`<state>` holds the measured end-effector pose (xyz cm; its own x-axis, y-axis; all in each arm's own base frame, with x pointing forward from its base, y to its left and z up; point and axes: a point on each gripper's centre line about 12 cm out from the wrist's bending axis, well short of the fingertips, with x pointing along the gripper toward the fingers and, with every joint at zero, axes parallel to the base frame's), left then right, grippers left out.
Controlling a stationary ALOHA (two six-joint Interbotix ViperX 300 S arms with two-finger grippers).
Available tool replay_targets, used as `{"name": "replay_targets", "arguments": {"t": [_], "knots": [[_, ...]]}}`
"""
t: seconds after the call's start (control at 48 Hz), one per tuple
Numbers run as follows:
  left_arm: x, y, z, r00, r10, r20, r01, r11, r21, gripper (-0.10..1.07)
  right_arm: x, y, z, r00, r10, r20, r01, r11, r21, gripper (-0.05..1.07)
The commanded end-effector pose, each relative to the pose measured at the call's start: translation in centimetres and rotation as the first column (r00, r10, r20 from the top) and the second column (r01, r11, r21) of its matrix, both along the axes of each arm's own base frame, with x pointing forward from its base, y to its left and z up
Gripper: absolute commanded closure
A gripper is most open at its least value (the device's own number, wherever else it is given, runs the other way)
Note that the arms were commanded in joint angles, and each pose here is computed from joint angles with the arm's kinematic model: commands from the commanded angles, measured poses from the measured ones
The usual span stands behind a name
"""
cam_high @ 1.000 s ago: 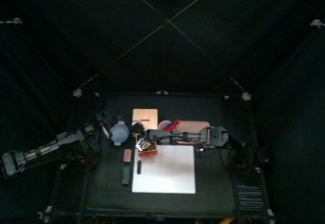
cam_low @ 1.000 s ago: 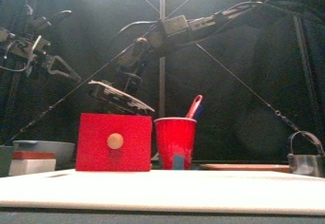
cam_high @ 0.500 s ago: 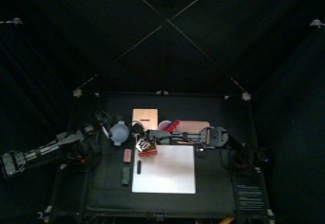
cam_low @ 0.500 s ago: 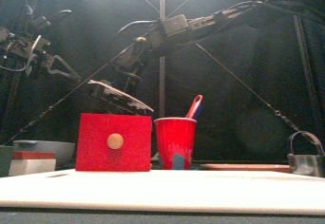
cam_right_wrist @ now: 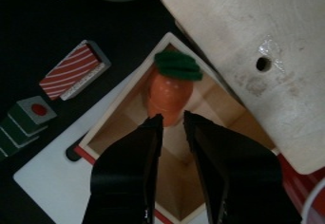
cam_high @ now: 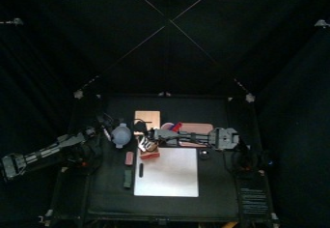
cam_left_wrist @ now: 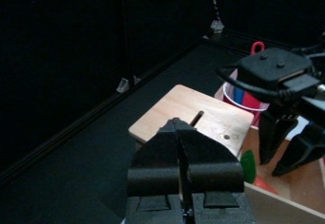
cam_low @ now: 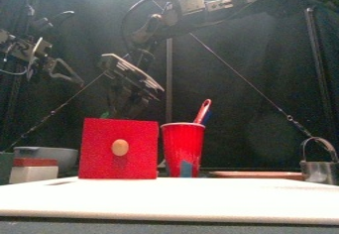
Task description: Grab carrot from open drawer and put onto cutting board
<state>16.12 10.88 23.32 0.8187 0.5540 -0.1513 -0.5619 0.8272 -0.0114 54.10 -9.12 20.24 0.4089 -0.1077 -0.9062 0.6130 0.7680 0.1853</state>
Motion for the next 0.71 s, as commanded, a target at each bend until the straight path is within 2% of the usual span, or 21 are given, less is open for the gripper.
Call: {"name": "replay_targets", "arguments": {"t": [0.0, 0.312, 0.5, 0.688], "knots": [[0.1, 0.1, 0.5, 1.000, 0.003, 0.011, -0.003, 1.000, 0.008, 0.97, -0.5, -0.4, 3.8, 0.998, -0.004, 0.070, 0.005, 1.000, -0.016, 0.37], [0.1, 0.1, 0.3, 1.000, 0.003, 0.006, -0.003, 1.000, 0.004, 0.97, -0.4, -0.1, 2.5, 0.999, 0.003, 0.044, -0.003, 1.000, -0.007, 0.34], [0.1, 0.1, 0.2, 1.000, 0.003, 0.006, -0.003, 1.000, 0.004, 0.97, -0.4, 0.2, 2.2, 0.999, -0.016, 0.044, 0.014, 0.999, 0.041, 0.25], [0.0, 0.1, 0.1, 1.000, 0.003, 0.006, -0.003, 1.000, 0.002, 0.97, 0.0, 0.6, 0.4, 0.999, -0.031, 0.021, 0.029, 0.994, 0.109, 0.15]]}}
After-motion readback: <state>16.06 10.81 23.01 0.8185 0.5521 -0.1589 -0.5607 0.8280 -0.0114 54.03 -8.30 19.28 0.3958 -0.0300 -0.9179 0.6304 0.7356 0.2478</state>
